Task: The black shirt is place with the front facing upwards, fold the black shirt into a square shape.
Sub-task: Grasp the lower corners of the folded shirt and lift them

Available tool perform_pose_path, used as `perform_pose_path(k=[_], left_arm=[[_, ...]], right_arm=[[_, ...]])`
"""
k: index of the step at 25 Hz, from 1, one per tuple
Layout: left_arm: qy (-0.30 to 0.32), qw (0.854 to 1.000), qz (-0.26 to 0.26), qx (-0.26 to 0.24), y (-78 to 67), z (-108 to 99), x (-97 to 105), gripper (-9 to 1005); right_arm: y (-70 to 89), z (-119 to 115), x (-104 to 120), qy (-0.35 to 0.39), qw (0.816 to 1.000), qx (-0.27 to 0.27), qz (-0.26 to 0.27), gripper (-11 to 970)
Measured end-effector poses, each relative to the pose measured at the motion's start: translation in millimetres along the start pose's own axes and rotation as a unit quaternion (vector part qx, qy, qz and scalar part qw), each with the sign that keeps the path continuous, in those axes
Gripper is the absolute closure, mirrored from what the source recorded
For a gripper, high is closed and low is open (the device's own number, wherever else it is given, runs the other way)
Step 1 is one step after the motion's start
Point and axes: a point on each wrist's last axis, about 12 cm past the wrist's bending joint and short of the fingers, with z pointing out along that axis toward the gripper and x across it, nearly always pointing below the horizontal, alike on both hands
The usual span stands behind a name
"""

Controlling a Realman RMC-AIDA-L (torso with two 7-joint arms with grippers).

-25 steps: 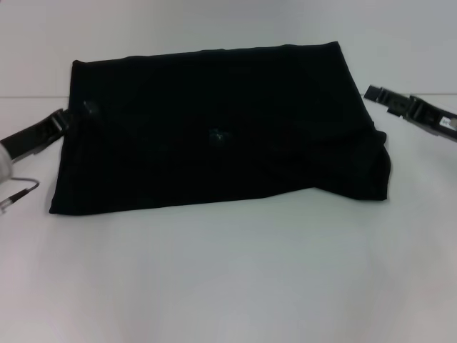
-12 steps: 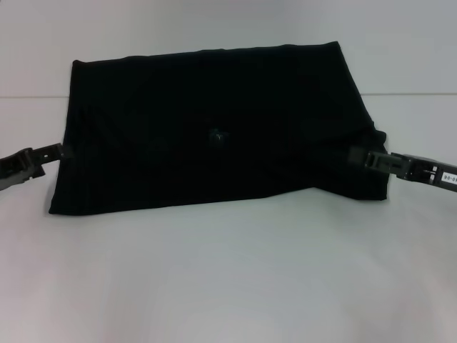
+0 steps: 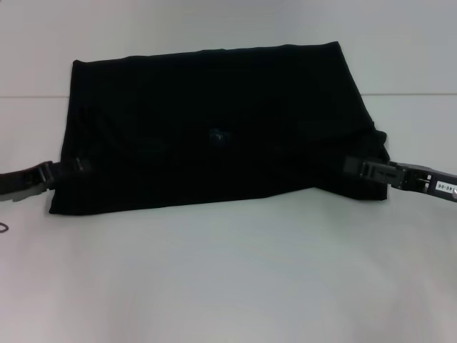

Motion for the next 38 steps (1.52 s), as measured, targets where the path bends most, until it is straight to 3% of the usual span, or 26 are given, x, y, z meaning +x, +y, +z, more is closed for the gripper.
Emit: perform_pose_path(k=[18, 24, 28, 35, 38], left_arm=[[0.026, 0.999, 0.031, -0.005, -4.2, 5, 7, 205], [0.028, 0.999, 0.042, -0.002, -5.8, 6, 7, 419], [0.029, 0.999, 0.047, 0.001, -6.4, 5, 7, 593], [0.031, 0.998, 0.056, 0.006, -8.4, 6, 6, 871], [0.031, 0.998, 0.062, 0.009, -9.1, 5, 6, 924]], right_arm=[[-0.6, 0, 6, 0.001, 1.000, 0.006, 0.003, 26], [-4.9, -7, 4, 0.008, 1.000, 0.015, 0.000, 27], [-11.3, -20, -8, 0.021, 0.999, 0.037, 0.017, 27], [-23.9, -54, -62, 0.087, 0.982, 0.135, 0.100, 28], [-24.0, -55, -84, 0.106, 0.972, 0.165, 0.130, 28]])
